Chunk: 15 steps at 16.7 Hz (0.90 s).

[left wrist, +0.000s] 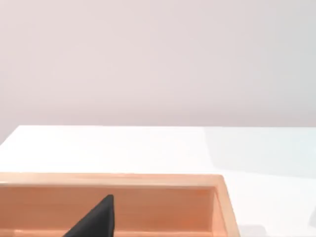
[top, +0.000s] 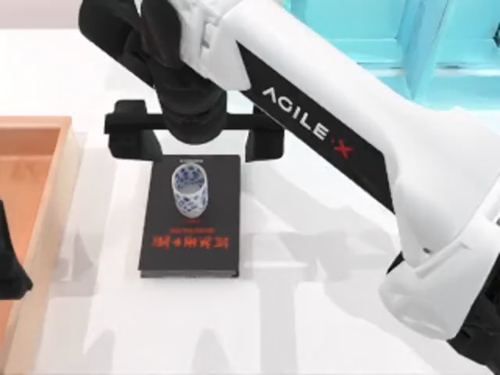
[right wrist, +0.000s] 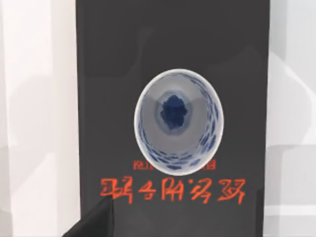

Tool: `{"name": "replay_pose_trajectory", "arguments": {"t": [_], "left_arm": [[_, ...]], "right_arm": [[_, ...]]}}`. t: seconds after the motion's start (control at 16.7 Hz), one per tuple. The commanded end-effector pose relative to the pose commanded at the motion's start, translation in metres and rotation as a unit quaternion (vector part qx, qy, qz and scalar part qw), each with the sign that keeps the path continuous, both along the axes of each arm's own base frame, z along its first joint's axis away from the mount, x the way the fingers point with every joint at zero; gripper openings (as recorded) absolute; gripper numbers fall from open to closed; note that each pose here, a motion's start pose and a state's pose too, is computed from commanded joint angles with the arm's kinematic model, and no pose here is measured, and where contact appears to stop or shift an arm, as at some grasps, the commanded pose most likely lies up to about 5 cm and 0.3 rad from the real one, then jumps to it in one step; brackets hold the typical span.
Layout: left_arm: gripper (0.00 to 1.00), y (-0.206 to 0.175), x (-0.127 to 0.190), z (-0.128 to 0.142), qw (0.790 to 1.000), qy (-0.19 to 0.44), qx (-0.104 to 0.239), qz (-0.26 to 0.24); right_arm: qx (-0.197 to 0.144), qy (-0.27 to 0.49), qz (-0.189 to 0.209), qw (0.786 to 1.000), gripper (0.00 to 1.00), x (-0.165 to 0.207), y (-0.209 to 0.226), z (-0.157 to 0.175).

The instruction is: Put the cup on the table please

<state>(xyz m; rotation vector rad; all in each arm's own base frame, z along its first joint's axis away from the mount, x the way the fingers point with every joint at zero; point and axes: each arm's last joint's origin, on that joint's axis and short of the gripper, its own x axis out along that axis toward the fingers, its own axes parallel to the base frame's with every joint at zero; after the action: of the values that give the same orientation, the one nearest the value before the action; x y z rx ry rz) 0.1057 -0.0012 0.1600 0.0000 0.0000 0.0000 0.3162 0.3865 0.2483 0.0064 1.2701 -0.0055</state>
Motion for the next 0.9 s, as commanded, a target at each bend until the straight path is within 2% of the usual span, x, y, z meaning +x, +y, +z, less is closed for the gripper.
{"name": "replay_pose_trajectory", "arguments": {"t": [0.42,0.9], "left_arm": [[1.0,0.0,0.0,0.0,1.0,0.0,0.0,0.0],[1.0,0.0,0.0,0.0,1.0,0.0,0.0,0.0]], "right_arm": [[0.0,0.0,-0.001,1.0,1.0,0.003,-0.001,-0.003],[0.003,-0.002,0.0,1.0,1.0,0.025,0.006,-0.067]]}}
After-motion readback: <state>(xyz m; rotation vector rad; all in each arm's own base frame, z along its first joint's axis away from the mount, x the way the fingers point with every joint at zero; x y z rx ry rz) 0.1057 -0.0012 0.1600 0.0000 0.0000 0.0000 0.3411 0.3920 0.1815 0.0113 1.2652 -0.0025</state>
